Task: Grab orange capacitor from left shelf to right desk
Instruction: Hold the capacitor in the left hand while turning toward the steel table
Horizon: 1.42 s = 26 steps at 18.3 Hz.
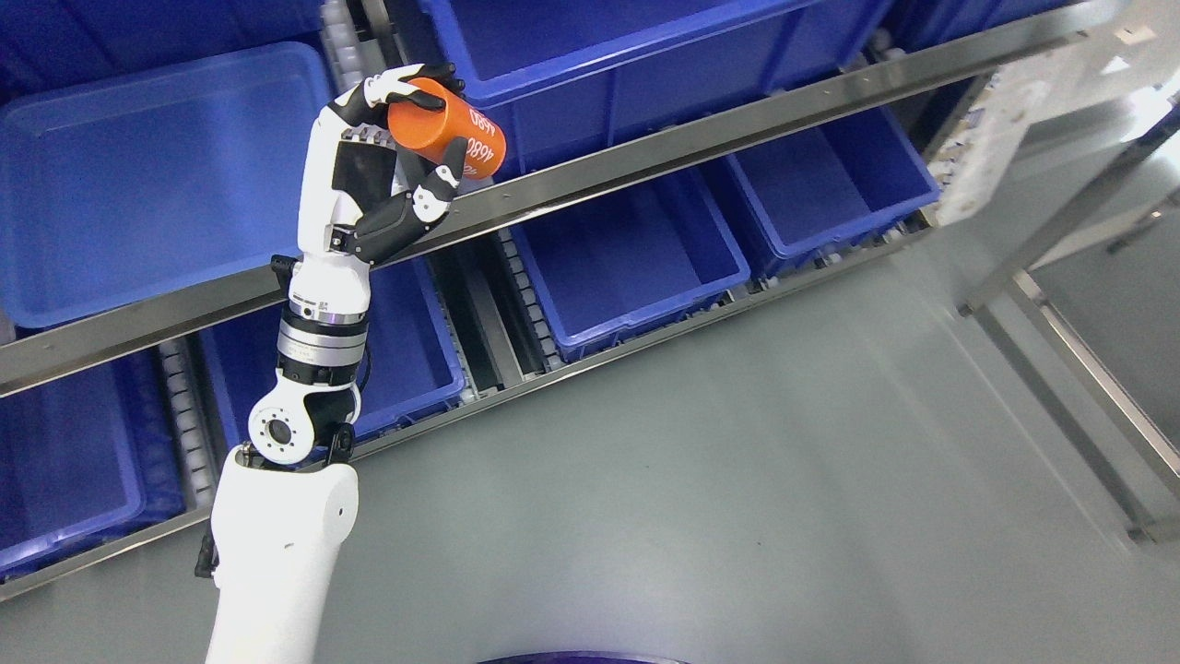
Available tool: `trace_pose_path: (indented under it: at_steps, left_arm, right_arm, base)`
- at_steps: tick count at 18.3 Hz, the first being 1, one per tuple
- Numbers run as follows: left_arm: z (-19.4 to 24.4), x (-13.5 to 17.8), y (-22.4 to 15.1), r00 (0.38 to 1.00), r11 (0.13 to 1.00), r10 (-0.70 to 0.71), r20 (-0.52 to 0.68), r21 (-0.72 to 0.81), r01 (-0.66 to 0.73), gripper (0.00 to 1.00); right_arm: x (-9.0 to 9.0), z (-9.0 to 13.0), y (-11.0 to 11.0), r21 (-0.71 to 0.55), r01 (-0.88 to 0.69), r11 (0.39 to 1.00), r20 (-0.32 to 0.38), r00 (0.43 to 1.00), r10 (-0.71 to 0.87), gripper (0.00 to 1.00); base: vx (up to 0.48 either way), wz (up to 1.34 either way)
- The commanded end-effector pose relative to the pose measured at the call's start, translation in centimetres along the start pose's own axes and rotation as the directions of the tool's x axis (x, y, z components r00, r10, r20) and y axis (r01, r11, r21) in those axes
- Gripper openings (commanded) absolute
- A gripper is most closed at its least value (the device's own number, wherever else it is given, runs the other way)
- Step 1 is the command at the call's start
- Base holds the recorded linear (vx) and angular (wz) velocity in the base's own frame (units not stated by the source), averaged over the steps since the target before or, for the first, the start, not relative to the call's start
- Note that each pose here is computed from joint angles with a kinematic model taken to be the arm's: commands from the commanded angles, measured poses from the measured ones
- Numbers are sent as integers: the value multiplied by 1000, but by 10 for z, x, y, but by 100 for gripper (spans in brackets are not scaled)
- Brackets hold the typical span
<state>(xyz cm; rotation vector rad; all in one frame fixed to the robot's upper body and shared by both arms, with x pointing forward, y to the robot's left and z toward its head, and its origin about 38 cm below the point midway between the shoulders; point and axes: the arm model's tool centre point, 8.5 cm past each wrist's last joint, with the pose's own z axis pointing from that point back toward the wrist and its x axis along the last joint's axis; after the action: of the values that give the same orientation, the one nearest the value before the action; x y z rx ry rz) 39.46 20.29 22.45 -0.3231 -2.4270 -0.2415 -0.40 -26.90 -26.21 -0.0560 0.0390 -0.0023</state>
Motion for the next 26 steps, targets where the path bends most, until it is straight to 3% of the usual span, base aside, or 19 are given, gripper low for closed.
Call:
trace_pose_path:
  at_steps: [1,14,26]
  left_arm:
    - [8,2,13,1000,999,-30,-9,16,30,2]
    - [12,-3,6,1000,1000,-15,-28,3,15,1]
    - [-3,0,4,1000,1000,-15,4,-13,15,2]
  right_arm:
    - [-14,0,-11,-16,13,1000,-11,1000,-13,100]
    - [-14,0,-11,-18,11,1000,-11,1000,-11,100]
    - [-15,0,-11,-18,11,1000,-13,1000,-11,100]
  base:
    - [-60,-593]
    - [4,-560]
    - [145,-699]
